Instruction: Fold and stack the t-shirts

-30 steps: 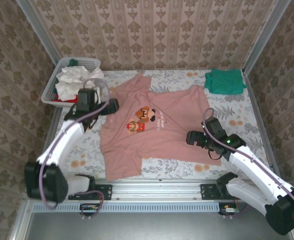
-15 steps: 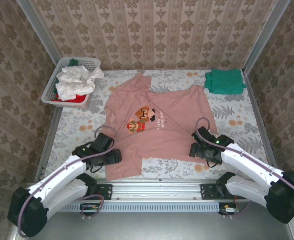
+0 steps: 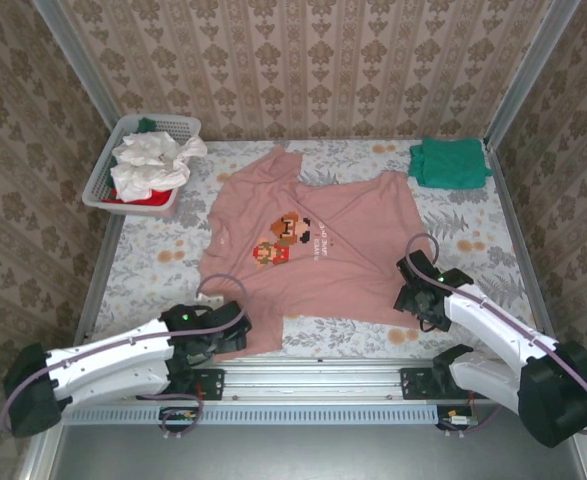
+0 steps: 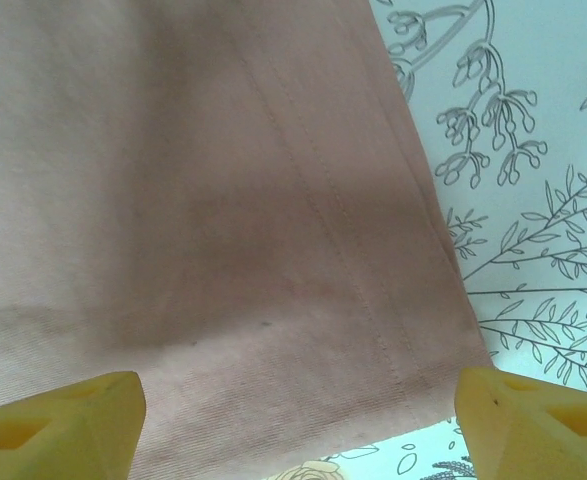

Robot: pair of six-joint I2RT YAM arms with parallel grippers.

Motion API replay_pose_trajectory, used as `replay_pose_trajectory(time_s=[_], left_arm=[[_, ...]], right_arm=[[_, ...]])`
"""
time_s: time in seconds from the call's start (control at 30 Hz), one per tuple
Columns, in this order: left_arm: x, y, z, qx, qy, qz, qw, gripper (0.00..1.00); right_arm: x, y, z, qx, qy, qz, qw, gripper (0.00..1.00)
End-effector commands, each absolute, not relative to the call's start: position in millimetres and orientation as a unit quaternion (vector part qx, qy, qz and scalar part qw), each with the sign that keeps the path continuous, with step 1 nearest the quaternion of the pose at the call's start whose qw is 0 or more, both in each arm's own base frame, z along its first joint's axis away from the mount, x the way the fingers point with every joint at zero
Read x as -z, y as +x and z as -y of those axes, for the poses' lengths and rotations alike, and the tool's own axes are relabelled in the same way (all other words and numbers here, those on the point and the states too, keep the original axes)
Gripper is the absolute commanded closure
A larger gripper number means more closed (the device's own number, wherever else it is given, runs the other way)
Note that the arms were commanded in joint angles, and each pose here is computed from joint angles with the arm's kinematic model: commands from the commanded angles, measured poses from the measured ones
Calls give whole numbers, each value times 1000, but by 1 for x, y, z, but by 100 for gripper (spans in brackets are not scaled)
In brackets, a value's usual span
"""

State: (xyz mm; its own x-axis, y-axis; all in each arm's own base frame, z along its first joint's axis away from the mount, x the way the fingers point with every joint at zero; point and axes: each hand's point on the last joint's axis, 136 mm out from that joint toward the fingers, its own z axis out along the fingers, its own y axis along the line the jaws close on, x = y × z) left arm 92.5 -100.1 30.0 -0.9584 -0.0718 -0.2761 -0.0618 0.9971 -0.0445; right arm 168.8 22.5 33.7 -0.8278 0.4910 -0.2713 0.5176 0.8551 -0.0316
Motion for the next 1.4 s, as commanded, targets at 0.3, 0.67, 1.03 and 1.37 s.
replay_pose_trajectory(time_s=[0.3, 0.67, 1.03, 1.37], left_arm=[[-1, 84, 99, -5, -64, -990, 129, 53], [-4, 85, 93, 20, -63, -988, 142, 81], [-28, 95, 75, 16, -68, -982, 175, 100], [-40, 110, 77, 52, -71, -978, 191, 100]], right_arm=[[-22, 170, -29, 45, 274, -953, 119, 33], [-25, 173, -35, 37, 271, -955, 116, 36], [-44, 155, -31, 86, 246, -963, 75, 35], [-16, 173, -48, 72, 278, -954, 81, 40]])
